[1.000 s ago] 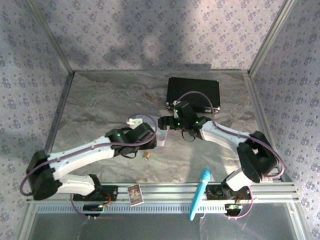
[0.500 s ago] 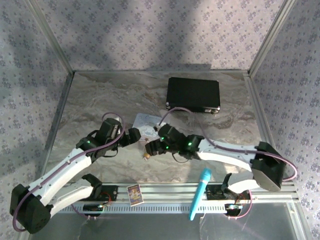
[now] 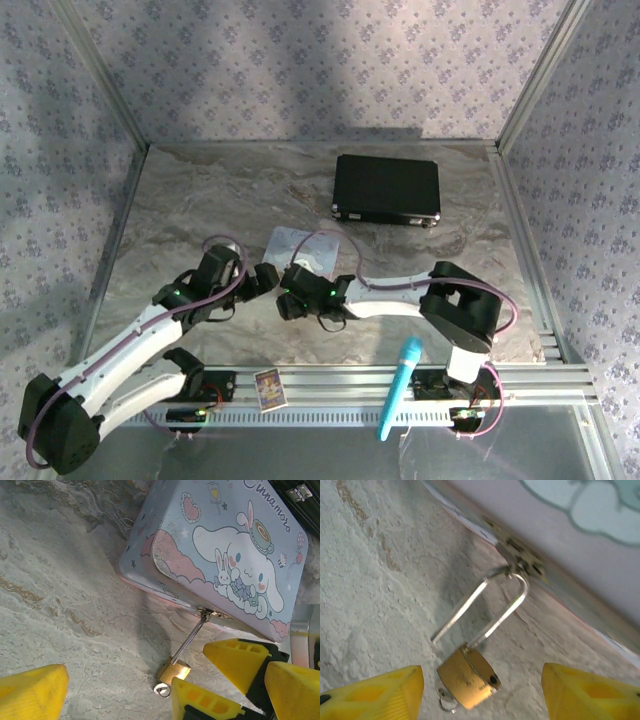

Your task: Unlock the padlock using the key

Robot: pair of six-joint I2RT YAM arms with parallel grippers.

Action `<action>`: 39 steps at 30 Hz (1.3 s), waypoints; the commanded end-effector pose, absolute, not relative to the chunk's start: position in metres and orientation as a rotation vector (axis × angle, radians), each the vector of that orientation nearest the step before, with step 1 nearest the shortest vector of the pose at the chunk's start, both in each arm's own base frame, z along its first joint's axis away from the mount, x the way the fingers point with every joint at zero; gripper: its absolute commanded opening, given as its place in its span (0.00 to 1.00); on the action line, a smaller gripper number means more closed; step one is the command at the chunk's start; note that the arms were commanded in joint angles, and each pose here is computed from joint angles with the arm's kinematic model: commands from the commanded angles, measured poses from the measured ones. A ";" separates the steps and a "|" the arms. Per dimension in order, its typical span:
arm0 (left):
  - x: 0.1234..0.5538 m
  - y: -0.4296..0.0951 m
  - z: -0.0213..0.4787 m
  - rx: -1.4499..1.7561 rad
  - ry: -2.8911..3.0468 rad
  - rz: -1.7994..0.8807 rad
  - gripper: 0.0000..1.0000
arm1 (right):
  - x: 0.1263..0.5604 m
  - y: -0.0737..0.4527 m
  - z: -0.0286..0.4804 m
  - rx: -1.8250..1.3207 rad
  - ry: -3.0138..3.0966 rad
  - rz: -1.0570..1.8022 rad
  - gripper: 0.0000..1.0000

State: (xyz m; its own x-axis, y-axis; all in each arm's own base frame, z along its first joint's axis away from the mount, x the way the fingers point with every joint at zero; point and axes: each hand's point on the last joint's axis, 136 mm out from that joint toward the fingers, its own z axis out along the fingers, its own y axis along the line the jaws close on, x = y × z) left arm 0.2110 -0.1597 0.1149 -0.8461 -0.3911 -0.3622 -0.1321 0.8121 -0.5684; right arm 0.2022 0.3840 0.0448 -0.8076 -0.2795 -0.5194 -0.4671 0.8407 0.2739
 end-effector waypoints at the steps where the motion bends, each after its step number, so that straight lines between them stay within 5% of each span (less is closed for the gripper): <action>1: 0.216 -0.161 0.122 -0.410 2.484 -0.776 1.00 | 0.203 0.386 0.037 -0.534 2.571 0.478 0.60; 13: 0.219 -0.160 0.122 -0.409 2.484 -0.757 1.00 | 0.194 0.366 0.016 -0.519 2.639 0.383 0.42; 30: 0.228 -0.159 0.134 -0.305 2.459 -0.684 1.00 | 0.182 0.331 0.018 -0.302 2.611 0.753 0.13; 39: 0.237 -0.189 0.160 0.487 2.273 -0.157 0.98 | 0.176 0.297 0.017 -0.251 2.616 0.916 0.10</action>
State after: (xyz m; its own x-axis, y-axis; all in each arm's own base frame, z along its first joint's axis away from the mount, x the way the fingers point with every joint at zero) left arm 0.2236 -0.1860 0.1466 -0.7476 0.0069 -0.6641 0.2482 0.9304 -0.2698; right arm 0.1883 0.3173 0.0342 -0.8908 -0.0352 -0.4531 -0.3155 0.7655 0.5608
